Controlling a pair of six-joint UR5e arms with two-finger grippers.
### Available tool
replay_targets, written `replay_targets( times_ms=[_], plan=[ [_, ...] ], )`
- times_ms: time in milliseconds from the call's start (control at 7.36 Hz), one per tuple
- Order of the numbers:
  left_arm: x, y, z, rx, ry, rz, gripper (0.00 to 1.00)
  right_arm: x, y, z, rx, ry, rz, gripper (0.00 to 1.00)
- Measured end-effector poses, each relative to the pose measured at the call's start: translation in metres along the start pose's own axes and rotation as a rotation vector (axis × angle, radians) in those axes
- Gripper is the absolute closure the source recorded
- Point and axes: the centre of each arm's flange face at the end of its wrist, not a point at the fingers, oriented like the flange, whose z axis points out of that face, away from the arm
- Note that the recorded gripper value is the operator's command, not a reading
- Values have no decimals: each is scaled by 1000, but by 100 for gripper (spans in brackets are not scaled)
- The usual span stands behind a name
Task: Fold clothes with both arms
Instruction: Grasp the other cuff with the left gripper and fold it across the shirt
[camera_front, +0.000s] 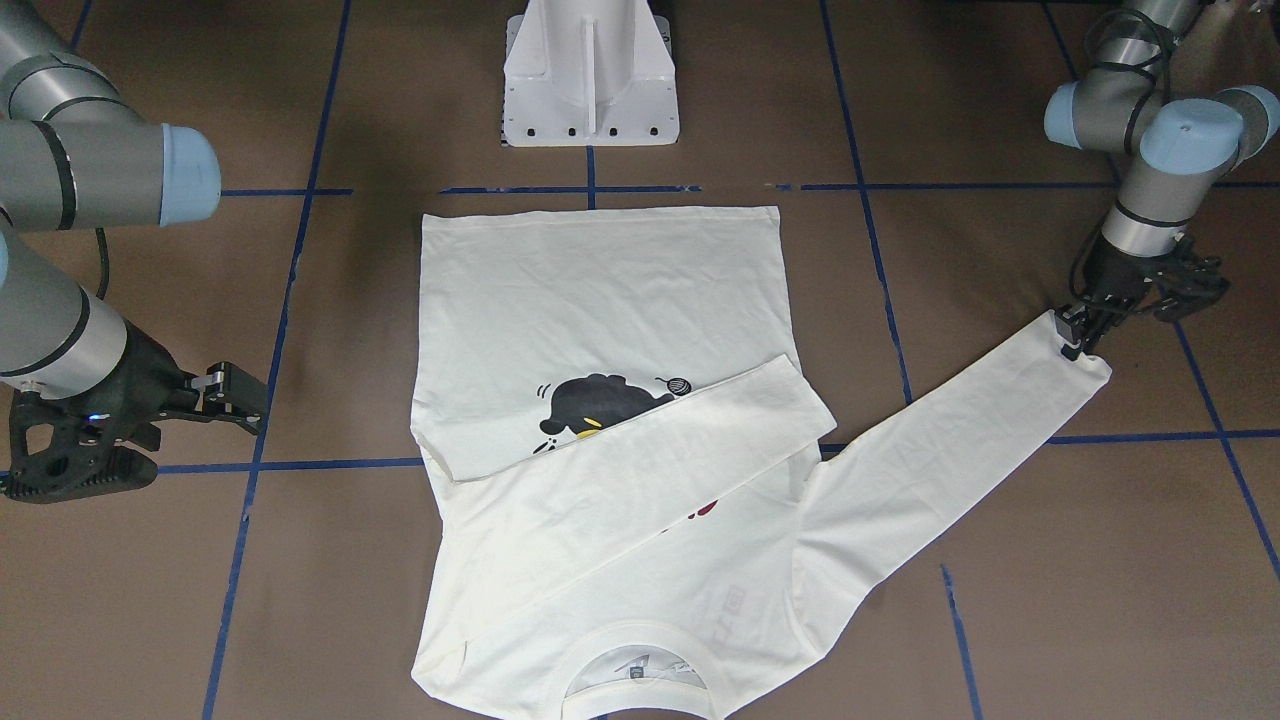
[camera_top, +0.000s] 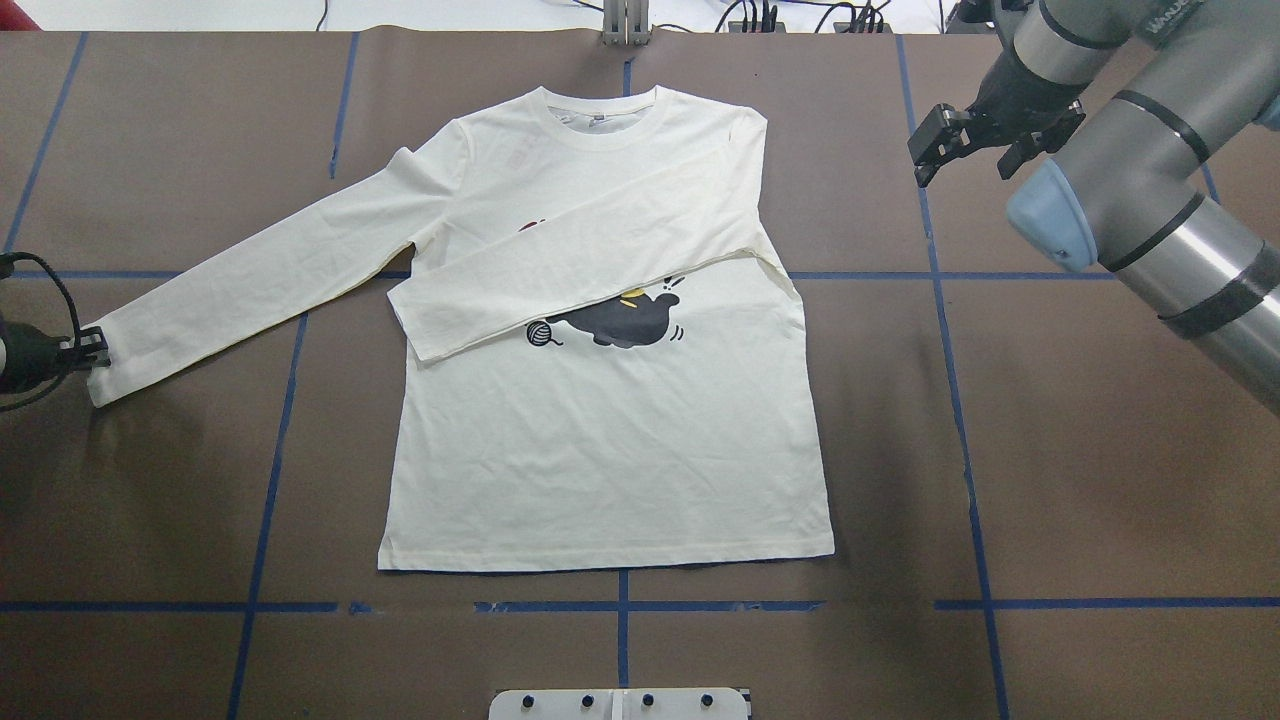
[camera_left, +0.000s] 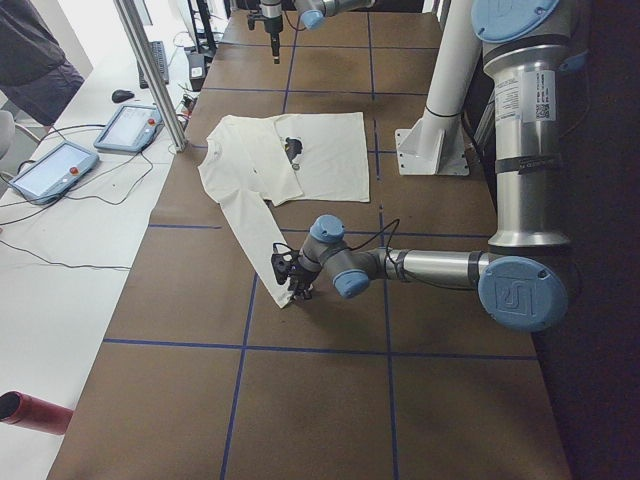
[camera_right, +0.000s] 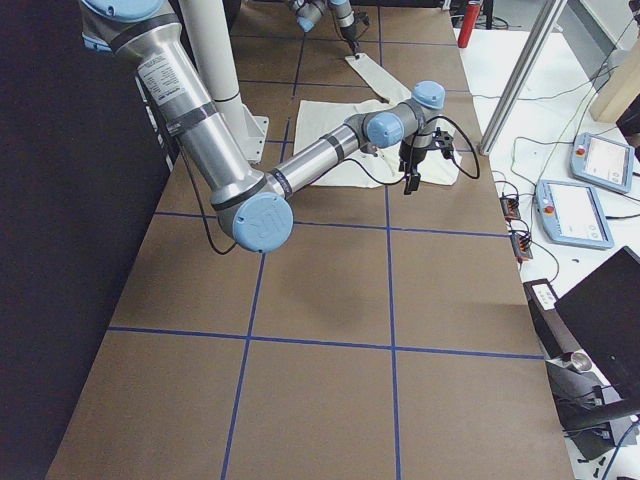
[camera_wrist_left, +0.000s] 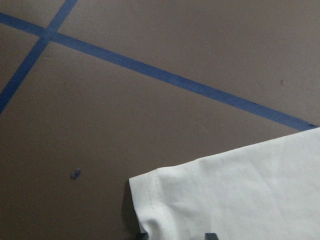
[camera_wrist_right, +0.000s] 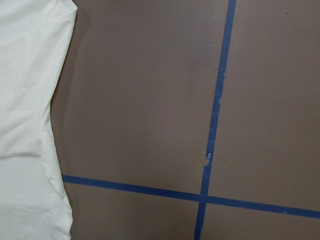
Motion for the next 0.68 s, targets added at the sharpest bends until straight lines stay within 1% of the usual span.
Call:
replay_targets(
  times_ms=[272, 408, 544, 679],
  plan=[
    [7, 0, -4, 0, 14, 3, 100, 1, 0, 0, 0, 1, 0, 0],
    [18, -1, -11, -3, 33, 9, 100, 5, 2, 1, -1, 1, 4, 0],
    [41, -4, -16, -13, 50, 15, 100, 14, 6, 2, -4, 4, 13, 0],
    [78, -11, -19, -29, 58, 18, 100, 31, 11, 1, -4, 11, 28, 0]
  ],
)
